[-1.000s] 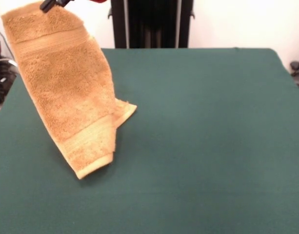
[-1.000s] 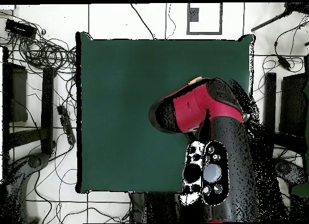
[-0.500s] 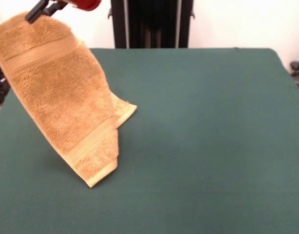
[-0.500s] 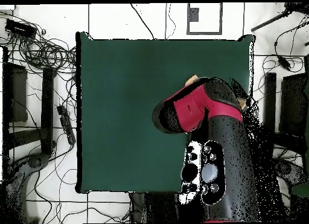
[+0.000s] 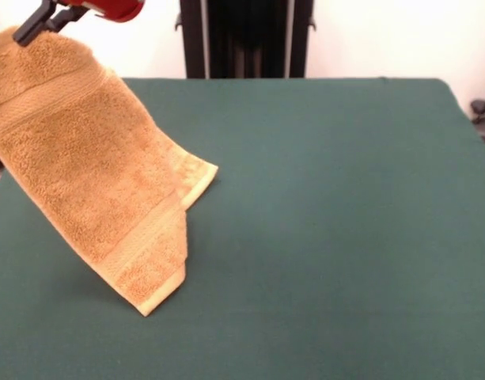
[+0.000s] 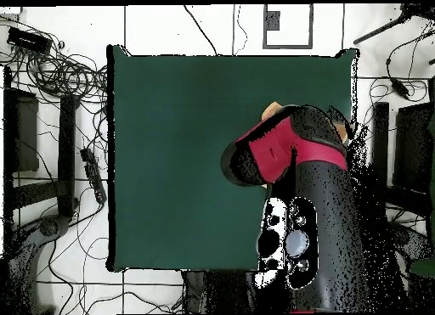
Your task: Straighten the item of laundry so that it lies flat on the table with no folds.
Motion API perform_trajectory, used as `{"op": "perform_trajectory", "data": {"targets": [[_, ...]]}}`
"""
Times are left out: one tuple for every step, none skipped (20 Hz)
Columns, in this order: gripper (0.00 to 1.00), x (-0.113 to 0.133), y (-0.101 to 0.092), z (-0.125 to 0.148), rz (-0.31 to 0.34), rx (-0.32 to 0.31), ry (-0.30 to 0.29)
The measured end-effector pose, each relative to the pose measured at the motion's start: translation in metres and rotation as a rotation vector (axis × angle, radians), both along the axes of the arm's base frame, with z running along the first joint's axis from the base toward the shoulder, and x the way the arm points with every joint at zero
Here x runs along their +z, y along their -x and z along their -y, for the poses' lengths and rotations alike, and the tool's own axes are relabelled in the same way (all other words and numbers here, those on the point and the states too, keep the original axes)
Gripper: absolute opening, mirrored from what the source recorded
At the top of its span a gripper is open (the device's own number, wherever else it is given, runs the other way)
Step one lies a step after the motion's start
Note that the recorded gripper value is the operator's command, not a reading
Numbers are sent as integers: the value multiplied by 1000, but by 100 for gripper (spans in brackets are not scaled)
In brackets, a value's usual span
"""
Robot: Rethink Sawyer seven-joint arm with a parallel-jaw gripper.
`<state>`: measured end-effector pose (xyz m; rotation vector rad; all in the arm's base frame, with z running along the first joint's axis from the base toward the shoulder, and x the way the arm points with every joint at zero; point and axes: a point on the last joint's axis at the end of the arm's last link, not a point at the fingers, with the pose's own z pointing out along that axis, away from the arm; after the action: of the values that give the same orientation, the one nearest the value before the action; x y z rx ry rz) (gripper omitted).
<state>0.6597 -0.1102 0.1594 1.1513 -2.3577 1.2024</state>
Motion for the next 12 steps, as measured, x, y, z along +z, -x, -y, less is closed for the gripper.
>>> {"op": "perform_trajectory", "data": {"targets": [[0,1,-1,0,-6,9,2],[0,2,-2,1,-10,16,4],[0,2,-3,1,-15,23,6],[0,3,-4,1,-22,32,8],[0,3,-4,1,-28,41,10],[0,4,-5,2,-34,49,12],[0,4,-6,2,-38,58,13],[0,4,-6,2,-40,61,13],[0,4,-6,2,-42,64,13],[0,4,-7,2,-46,70,13],[0,4,-7,2,-49,73,13],[0,4,-7,1,-54,80,14]]}}
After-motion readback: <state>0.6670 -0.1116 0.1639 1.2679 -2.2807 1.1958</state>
